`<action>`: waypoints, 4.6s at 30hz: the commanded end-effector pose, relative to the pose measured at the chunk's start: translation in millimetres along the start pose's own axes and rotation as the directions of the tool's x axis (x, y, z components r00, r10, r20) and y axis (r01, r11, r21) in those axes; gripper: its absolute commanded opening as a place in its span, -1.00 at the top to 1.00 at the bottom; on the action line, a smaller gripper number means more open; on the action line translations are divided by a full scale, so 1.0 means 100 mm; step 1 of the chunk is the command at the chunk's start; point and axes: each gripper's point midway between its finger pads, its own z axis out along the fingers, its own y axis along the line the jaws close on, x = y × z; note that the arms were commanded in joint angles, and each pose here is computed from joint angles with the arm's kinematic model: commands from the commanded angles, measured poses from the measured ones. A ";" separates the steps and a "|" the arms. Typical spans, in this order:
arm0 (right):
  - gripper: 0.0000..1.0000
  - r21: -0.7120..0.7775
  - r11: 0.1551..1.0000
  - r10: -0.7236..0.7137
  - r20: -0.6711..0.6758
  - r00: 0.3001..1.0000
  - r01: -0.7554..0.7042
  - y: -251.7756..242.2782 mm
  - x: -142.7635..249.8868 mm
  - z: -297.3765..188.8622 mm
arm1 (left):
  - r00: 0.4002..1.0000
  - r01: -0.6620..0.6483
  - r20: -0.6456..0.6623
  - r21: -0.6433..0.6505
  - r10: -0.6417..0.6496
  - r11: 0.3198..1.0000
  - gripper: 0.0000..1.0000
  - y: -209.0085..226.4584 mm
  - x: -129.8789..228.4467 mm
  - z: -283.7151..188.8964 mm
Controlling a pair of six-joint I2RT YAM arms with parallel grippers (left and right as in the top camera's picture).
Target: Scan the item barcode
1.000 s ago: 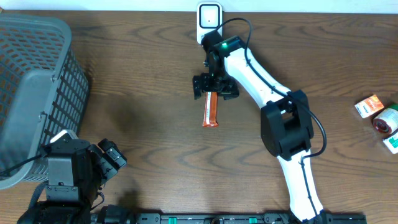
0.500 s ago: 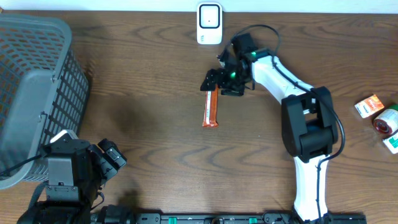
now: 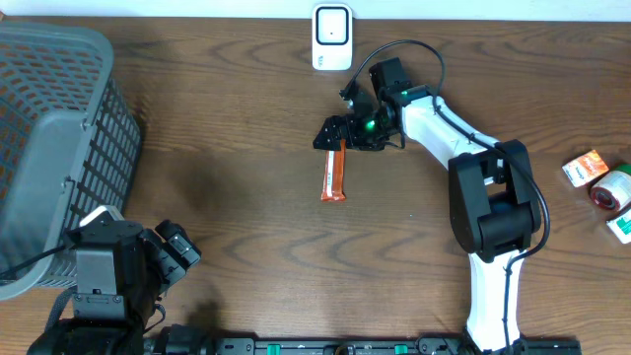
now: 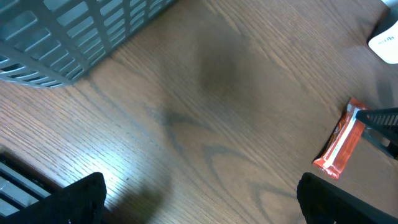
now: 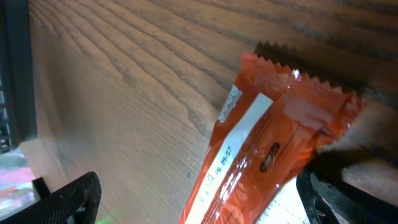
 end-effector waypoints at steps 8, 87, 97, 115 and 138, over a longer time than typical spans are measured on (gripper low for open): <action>-0.87 0.319 0.935 0.212 -0.159 0.964 -0.154 -0.99 0.80 0.48 | 1.000 -0.003 0.020 -0.004 0.003 1.000 -0.96 0.01 -0.05 -0.04; -0.19 0.210 0.926 0.362 -0.249 0.898 -0.315 -0.89 1.13 0.96 | 0.895 0.120 -0.393 0.666 0.210 0.736 0.86 -2.35 1.74 2.26; -0.18 0.266 0.911 0.382 -0.263 0.886 -0.314 -0.98 1.22 0.91 | 0.897 0.111 -0.392 0.649 0.205 0.752 0.86 -2.30 1.74 2.30; 0.22 0.409 0.770 0.596 -0.189 0.780 -0.490 -1.42 1.32 0.56 | 0.911 0.191 -0.412 0.424 0.000 0.885 0.86 -1.63 1.28 2.79; 0.46 0.467 0.776 0.594 -0.310 0.743 -0.425 -1.09 1.66 0.65 | 0.939 0.178 -0.344 0.546 0.026 0.819 0.85 -2.14 1.11 2.63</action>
